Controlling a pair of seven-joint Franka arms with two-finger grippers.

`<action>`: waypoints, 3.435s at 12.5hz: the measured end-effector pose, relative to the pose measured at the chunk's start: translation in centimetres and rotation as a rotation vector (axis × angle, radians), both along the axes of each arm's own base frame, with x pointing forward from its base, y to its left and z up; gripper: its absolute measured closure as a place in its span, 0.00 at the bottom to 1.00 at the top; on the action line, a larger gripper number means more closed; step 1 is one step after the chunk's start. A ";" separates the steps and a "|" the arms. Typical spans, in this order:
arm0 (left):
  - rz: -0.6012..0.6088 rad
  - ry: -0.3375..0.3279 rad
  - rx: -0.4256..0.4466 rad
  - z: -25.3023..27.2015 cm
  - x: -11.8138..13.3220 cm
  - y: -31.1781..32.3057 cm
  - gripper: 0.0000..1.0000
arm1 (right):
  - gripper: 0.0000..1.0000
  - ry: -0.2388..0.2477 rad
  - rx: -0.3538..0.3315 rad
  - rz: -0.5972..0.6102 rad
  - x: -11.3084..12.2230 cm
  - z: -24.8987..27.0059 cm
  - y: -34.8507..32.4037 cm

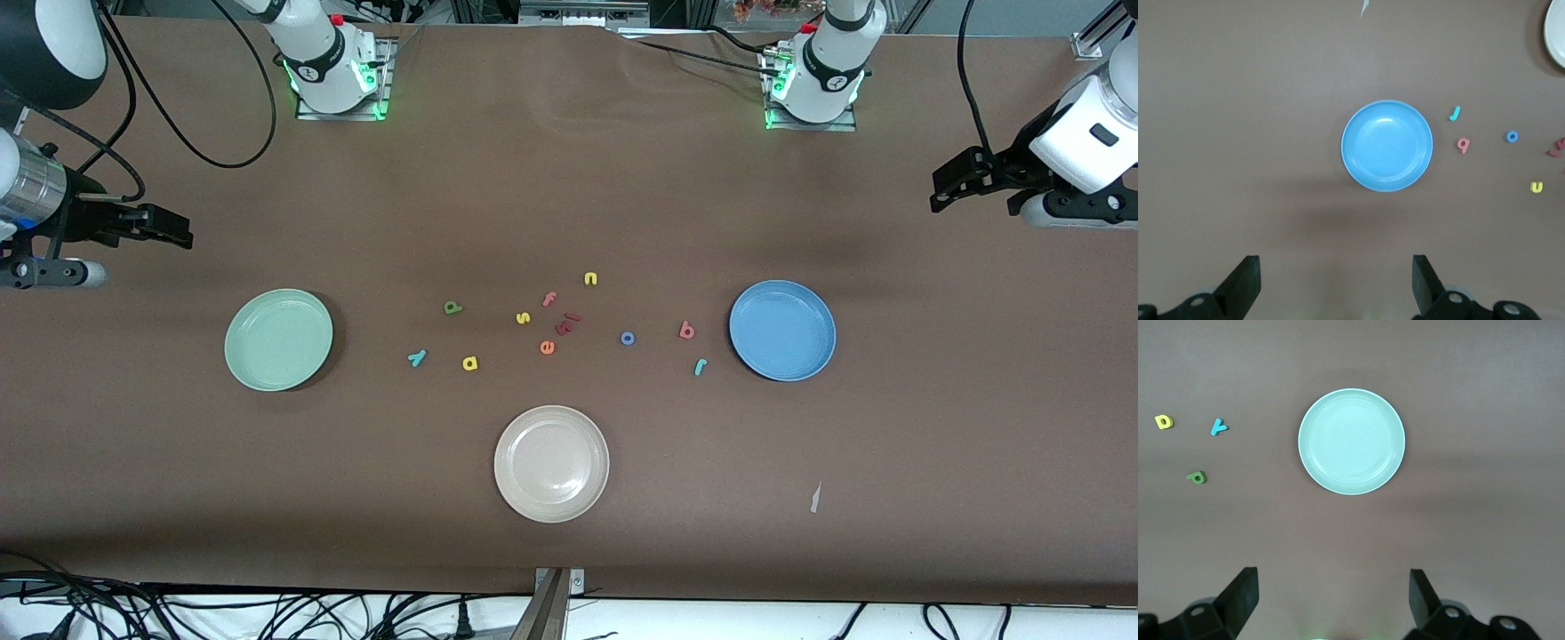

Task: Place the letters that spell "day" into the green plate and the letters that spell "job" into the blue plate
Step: 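Reach the left gripper to the cyan J while the right gripper reaches Y, then grasp the cyan J with the left gripper while the right gripper grasps Y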

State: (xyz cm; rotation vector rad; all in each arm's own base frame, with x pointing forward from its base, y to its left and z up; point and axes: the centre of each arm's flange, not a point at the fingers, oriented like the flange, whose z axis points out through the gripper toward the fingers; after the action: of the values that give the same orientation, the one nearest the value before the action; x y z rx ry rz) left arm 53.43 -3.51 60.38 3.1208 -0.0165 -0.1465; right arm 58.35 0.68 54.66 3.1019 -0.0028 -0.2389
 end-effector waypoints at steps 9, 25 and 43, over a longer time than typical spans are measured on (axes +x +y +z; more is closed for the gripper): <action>-0.153 0.088 -0.020 -7.9 4.4 -2.0 0.00 | 0.00 -0.027 0.003 -0.017 1.8 -2.8 3.7; -0.385 -0.016 -0.099 -41.1 9.3 -20.0 0.19 | 0.00 -0.096 -0.007 -0.533 5.9 -20.9 21.5; -0.406 -0.113 -0.076 -41.0 10.2 -21.4 0.89 | 0.04 -0.156 -0.044 -0.956 2.6 -35.3 23.3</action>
State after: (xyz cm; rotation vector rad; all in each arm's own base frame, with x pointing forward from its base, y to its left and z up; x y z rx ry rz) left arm 63.59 -24.93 19.35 3.0010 -0.6410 0.0271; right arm 60.98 23.97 19.33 2.7884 -1.4517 -0.0003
